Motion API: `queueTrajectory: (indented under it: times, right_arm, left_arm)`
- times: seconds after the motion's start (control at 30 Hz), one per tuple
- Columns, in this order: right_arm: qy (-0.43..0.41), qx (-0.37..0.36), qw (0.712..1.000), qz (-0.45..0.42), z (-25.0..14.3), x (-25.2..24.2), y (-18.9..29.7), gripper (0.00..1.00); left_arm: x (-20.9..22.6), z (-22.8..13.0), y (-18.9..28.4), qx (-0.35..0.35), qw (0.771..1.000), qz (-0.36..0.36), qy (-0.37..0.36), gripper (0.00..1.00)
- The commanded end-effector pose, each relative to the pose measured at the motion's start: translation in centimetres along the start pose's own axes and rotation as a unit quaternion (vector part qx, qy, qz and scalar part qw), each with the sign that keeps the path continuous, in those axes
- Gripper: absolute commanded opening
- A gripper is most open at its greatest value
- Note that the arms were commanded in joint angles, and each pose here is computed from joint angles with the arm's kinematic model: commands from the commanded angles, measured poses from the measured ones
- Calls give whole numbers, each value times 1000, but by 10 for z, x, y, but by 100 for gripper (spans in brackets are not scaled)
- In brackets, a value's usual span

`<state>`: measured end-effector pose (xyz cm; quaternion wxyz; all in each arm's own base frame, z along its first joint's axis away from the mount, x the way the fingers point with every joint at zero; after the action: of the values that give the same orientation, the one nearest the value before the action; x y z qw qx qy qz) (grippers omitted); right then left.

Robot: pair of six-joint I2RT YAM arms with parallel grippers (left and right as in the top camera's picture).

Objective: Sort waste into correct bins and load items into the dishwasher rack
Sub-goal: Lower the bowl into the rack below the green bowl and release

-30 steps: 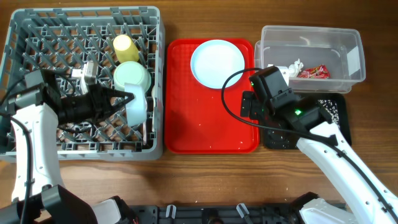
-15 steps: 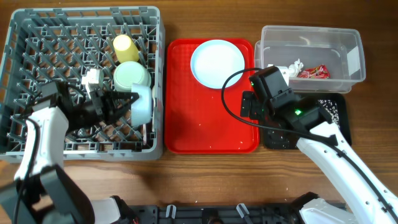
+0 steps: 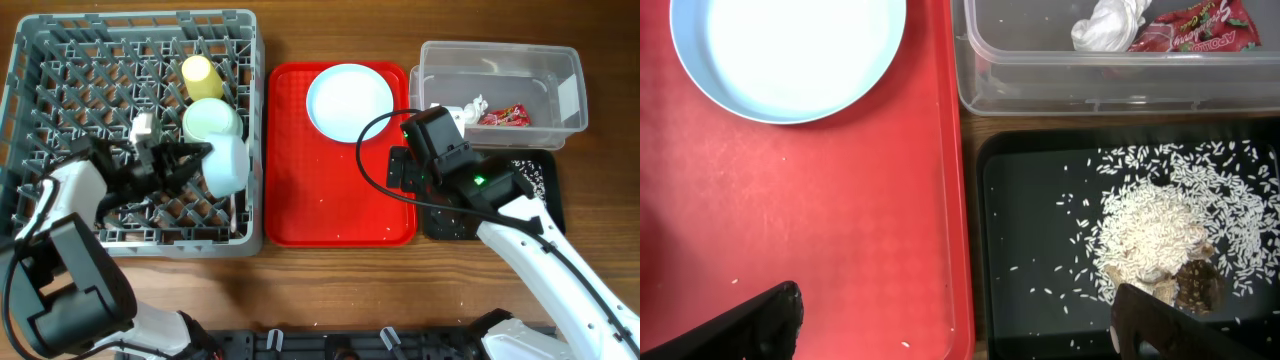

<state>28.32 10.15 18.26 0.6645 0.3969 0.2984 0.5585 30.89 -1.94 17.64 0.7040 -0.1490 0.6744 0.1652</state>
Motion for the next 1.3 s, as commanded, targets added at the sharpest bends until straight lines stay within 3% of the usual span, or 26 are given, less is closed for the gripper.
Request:
queueTrajectory:
  times: [0.0,0.17,0.33,0.73,0.87,0.93,1.03,1.07,1.17,1.27]
  right_arm:
    - [-3,-11,1000,-7,5,-2,2,100]
    - [-3,-11,1000,-7,5,-2,2,100]
    - [-3,-11,1000,-7,5,-2,2,100]
    - [-3,-11,1000,-7,5,-2,2,100]
    - [-3,-11,1000,-7,5,-2,2,100]
    - [-3,-11,1000,-7,5,-2,2,100]
    - [-3,-11,1000,-7,5,-2,2,100]
    - [-3,-11,1000,-7,5,-2,2,100]
    - [-3,-11,1000,-7,5,-2,2,100]
    - [-3,-11,1000,-7,5,-2,2,100]
  left_arm:
    - [0,7,15,-29,999,-9,29,4]
    - [-4,4,15,-30,998,-10,46,4]
    - [-9,1,13,-26,999,-9,19,4]
    - [41,-1,37,-21,987,156,17,4]
    - [42,2,47,-37,986,160,21,6]
    - [42,4,52,-47,986,161,23,18]
    - [42,5,55,-52,985,161,29,76]
    - [42,5,55,-52,985,161,28,84]
    - [34,11,56,-56,985,162,21,89]
    - [8,22,58,-62,983,171,-7,84]
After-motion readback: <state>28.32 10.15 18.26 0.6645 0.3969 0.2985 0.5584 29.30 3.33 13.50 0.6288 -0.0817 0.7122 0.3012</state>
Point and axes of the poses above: each gripper's point midway between its finger pads, its own y axis back along the fingers, its own x axis along the line the jaws close on, z = x × y, the point moved 2 cm from there along y, back along the fingers, and after that the axes turned 8 degrees about -y, right-handed, at the moved point
